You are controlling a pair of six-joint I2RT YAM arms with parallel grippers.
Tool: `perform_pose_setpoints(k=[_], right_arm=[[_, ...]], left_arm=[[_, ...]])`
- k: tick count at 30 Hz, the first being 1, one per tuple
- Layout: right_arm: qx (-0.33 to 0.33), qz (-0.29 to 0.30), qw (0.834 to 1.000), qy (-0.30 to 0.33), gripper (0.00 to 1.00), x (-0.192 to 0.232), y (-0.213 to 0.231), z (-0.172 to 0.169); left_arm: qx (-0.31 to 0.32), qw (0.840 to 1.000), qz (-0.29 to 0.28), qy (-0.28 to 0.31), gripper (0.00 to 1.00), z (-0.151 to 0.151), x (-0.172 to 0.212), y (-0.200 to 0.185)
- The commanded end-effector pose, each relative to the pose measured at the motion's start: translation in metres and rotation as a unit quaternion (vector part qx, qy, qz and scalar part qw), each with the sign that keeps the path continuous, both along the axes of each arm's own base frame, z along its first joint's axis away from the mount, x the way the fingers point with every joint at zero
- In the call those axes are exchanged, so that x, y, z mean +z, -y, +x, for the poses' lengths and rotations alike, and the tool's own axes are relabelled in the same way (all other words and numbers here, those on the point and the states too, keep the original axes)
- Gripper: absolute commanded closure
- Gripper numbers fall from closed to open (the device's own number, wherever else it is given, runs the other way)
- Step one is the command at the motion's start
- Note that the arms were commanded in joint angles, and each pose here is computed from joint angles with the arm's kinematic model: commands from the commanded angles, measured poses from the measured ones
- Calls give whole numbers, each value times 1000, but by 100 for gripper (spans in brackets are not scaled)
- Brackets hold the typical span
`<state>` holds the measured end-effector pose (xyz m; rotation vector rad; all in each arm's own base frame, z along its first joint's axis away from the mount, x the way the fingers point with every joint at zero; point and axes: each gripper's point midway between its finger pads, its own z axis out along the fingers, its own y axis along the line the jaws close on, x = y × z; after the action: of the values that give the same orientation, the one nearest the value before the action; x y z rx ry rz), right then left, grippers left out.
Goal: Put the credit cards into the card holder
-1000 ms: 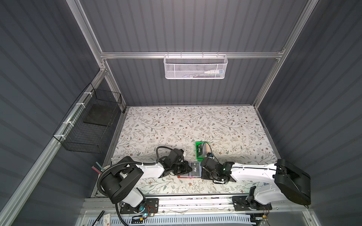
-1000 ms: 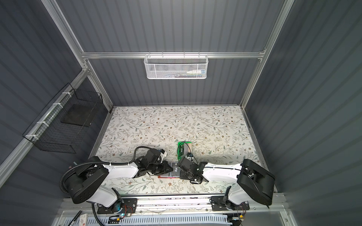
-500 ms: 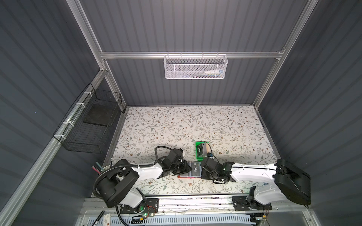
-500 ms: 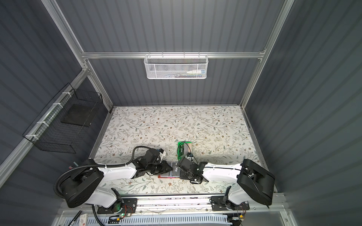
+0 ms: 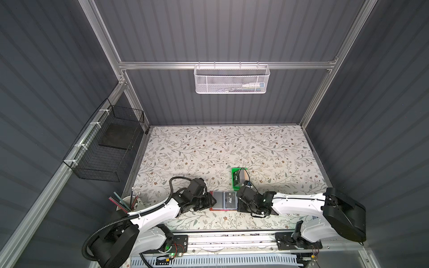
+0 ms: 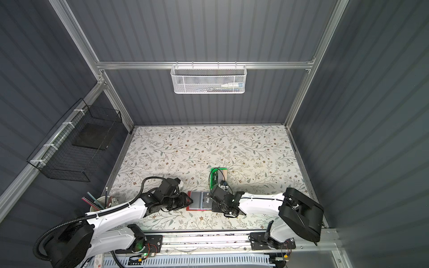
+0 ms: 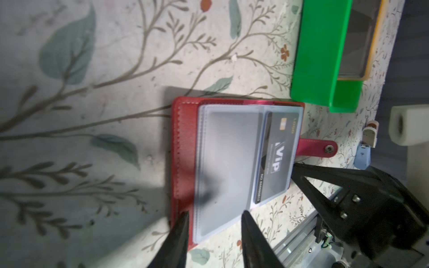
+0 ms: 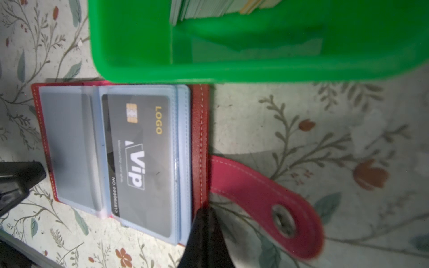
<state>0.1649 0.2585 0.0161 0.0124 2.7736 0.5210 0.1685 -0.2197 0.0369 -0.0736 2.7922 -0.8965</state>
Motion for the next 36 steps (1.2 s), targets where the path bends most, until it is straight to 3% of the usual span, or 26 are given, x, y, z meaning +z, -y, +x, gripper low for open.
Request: perform_pose_setpoints(k=[1, 6, 11, 23, 28, 32, 36], right_arm=[[10, -32, 999, -16, 96, -15, 10, -8], [11, -30, 999, -15, 96, -17, 8, -8], [19, -28, 999, -13, 96, -17, 5, -8], [17, -25, 1000, -9, 96, -20, 5, -8], [20, -29, 999, -13, 97, -21, 3, -11], [20, -41, 999, -12, 97, -22, 6, -10], [18, -41, 999, -15, 96, -24, 6, -10]], left_arm=[[-3, 999, 50, -17, 60, -9, -13, -20], [3, 998, 61, -15, 55, -11, -17, -28], [-15, 999, 27, -12, 56, -9, -16, -13], [-15, 998, 31, -43, 56, -15, -28, -26], [-21, 999, 11, -30, 56, -13, -21, -23], [-43, 998, -36, -13, 59, -11, -1, -7], [-44, 999, -24, 12, 60, -4, 18, -10]])
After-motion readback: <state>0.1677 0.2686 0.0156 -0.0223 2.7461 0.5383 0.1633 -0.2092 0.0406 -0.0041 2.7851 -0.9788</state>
